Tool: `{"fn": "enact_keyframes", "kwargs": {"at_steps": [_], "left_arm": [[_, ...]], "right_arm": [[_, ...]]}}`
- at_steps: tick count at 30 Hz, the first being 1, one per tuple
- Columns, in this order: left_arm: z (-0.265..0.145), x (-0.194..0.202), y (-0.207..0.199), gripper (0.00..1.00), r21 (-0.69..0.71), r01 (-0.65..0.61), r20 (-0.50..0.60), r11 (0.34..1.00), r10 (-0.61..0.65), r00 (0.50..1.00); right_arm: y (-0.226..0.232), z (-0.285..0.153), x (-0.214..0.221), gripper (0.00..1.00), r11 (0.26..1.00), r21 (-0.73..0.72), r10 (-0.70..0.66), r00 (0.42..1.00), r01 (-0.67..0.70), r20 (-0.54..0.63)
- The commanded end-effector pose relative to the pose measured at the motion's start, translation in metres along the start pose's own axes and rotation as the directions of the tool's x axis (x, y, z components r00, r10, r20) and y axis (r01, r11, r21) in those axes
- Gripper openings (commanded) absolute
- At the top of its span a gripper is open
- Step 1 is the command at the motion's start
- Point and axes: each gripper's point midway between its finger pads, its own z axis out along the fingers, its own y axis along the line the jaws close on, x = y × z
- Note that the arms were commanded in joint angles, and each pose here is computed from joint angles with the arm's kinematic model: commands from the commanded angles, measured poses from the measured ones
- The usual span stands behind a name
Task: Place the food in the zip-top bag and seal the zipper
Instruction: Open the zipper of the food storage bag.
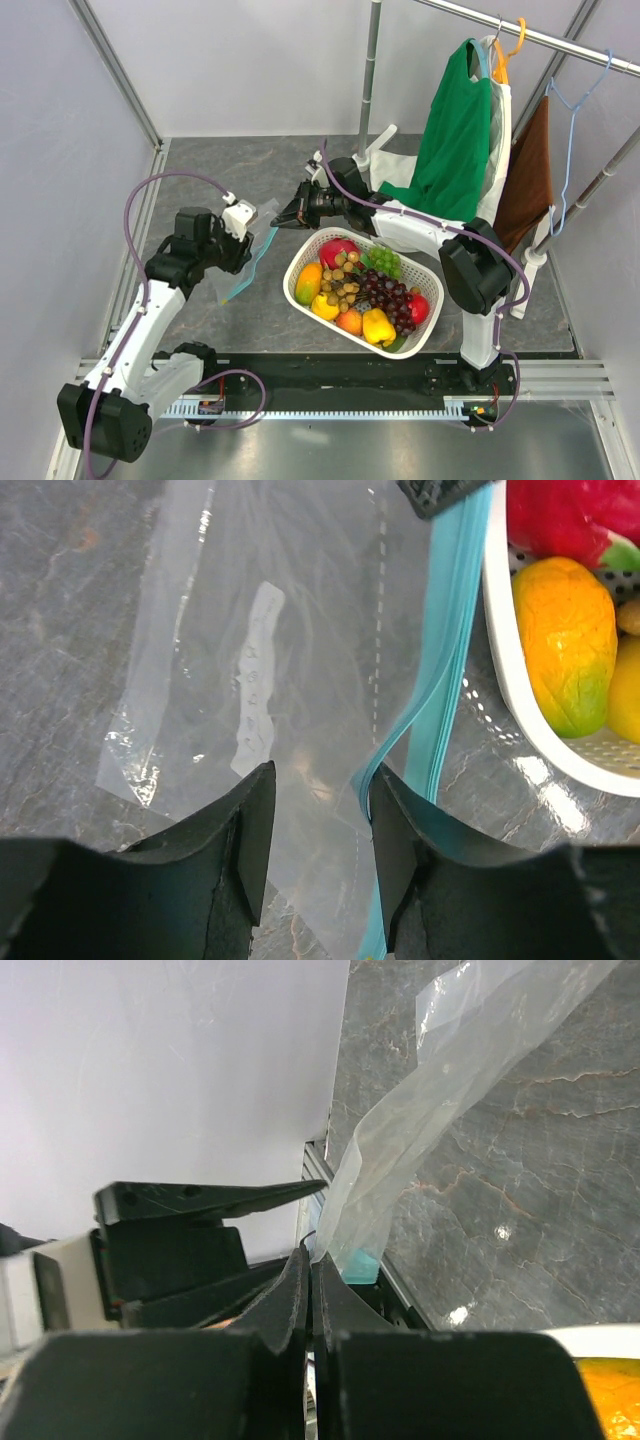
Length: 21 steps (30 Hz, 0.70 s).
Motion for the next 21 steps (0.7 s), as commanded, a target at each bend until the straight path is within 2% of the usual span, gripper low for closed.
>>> {"fn": "enact_keyframes", "kwargs": {"at_steps": [1, 4, 6, 7, 9, 11, 12, 13, 14, 16, 18, 21], "left_arm": [[0.004, 0.002, 0.006, 0.50, -0.042, -0.073, 0.006, 0.996, 0.074, 0.997], [0.004, 0.010, 0.013, 0.49, -0.089, -0.076, -0.022, 0.993, 0.074, 0.997], [0.004, 0.013, 0.018, 0.44, -0.116, -0.069, -0.037, 0.991, 0.065, 0.997], [0.003, 0.014, 0.020, 0.39, -0.128, -0.069, -0.043, 0.989, 0.064, 0.997], [0.000, 0.014, 0.017, 0.23, -0.114, -0.063, -0.054, 0.991, 0.058, 0.997], [-0.003, 0.014, 0.006, 0.02, -0.059, -0.036, -0.058, 0.998, 0.032, 0.998], [-0.006, 0.007, 0.004, 0.02, -0.053, 0.008, -0.041, 0.999, -0.010, 0.999], [-0.007, 0.003, 0.001, 0.02, -0.045, 0.041, -0.032, 0.998, -0.043, 0.999], [-0.008, -0.002, -0.001, 0.02, -0.050, 0.113, -0.024, 0.992, -0.115, 0.993], [-0.008, -0.003, 0.001, 0.02, -0.070, 0.182, -0.032, 0.981, -0.184, 0.982], [-0.007, -0.004, 0.009, 0.02, -0.126, 0.287, -0.036, 0.950, -0.294, 0.955], [-0.014, -0.005, 0.046, 0.02, -0.267, 0.403, 0.002, 0.875, -0.418, 0.909]], "right_arm": [[0.022, -0.007, 0.003, 0.00, 0.999, -0.048, -0.003, 1.000, 0.003, 0.000], [0.021, -0.007, 0.004, 0.00, 0.999, -0.044, 0.002, 1.000, -0.002, -0.003], [0.019, -0.007, 0.005, 0.00, 0.999, -0.042, 0.002, 1.000, -0.002, -0.006], [0.018, -0.006, 0.005, 0.00, 0.999, -0.041, -0.001, 1.000, 0.000, -0.007], [0.018, -0.005, 0.004, 0.00, 0.999, -0.041, -0.020, 1.000, 0.020, -0.004], [0.015, 0.000, -0.002, 0.00, 0.997, -0.038, -0.068, 0.998, 0.068, 0.012], [0.015, 0.002, -0.005, 0.02, 0.995, -0.038, -0.091, 0.996, 0.092, 0.020], [0.018, 0.007, -0.012, 0.12, 0.992, -0.043, -0.113, 0.993, 0.115, 0.031], [0.019, 0.011, -0.019, 0.39, 0.991, -0.038, -0.130, 0.990, 0.132, 0.050], [0.027, 0.016, -0.031, 0.65, 0.983, -0.043, -0.176, 0.982, 0.179, 0.075], [0.034, 0.016, -0.038, 0.82, 0.976, -0.050, -0.206, 0.974, 0.212, 0.098], [0.033, 0.010, -0.040, 0.85, 0.972, -0.043, -0.226, 0.969, 0.231, 0.100]]}}
